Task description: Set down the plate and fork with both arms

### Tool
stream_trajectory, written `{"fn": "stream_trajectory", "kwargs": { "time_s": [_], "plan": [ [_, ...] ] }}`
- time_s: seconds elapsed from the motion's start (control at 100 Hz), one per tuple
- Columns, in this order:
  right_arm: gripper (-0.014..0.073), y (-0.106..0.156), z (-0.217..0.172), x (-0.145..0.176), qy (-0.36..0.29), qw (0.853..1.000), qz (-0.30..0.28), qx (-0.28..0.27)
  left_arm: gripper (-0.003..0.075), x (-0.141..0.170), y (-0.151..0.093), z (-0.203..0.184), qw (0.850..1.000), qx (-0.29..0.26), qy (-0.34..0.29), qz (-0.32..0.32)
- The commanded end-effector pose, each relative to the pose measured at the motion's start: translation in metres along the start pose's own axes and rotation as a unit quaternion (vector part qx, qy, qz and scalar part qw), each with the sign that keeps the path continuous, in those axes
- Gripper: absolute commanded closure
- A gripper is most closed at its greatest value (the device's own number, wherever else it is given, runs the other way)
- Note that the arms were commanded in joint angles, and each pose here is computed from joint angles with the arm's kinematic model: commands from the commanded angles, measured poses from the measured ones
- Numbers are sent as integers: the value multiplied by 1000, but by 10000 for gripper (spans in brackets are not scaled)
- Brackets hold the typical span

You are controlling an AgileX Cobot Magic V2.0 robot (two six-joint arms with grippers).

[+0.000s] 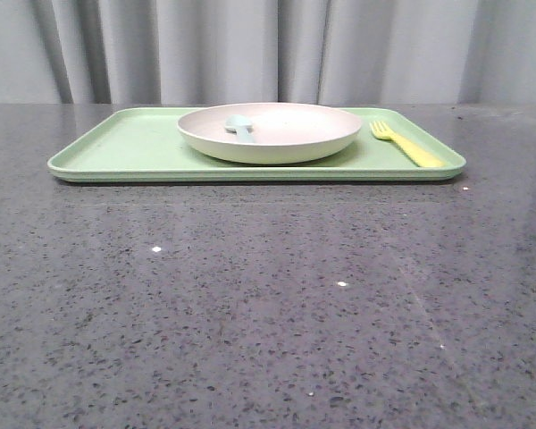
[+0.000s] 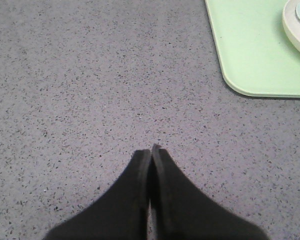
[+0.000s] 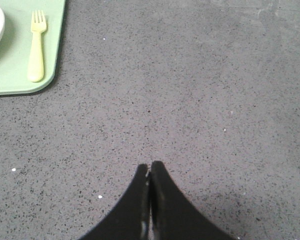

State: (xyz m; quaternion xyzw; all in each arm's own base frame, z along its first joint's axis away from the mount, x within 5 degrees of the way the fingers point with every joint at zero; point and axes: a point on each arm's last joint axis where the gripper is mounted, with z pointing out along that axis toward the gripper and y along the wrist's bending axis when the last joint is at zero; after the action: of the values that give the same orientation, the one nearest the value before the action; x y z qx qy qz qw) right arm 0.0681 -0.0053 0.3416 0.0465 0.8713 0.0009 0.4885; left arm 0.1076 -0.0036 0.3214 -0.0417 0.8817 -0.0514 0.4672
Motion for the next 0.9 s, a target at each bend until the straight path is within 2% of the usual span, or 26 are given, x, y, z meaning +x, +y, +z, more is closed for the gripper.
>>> {"fn": "stream_trajectory", "kwargs": {
  "time_s": [0.0,0.16,0.34,0.66,0.89],
  "plan": [
    [714,0,-4,-12,-45,999,-5,-1,741,-16,0,-6,998,-6,-66,5],
    [714,0,-4,-12,-45,999,-5,-1,741,-15,1,-5,982,-9,-181,58],
    [714,0,-4,-12,-45,999,-5,-1,741,14,4,-5,961,1,-269,61],
    [714,0,-4,-12,-45,999,-5,-1,741,91,14,5,950,-4,-302,76],
    [714,0,-4,-12,-45,999,-5,-1,741,114,18,10,941,-2,-330,77]
  ]
}}
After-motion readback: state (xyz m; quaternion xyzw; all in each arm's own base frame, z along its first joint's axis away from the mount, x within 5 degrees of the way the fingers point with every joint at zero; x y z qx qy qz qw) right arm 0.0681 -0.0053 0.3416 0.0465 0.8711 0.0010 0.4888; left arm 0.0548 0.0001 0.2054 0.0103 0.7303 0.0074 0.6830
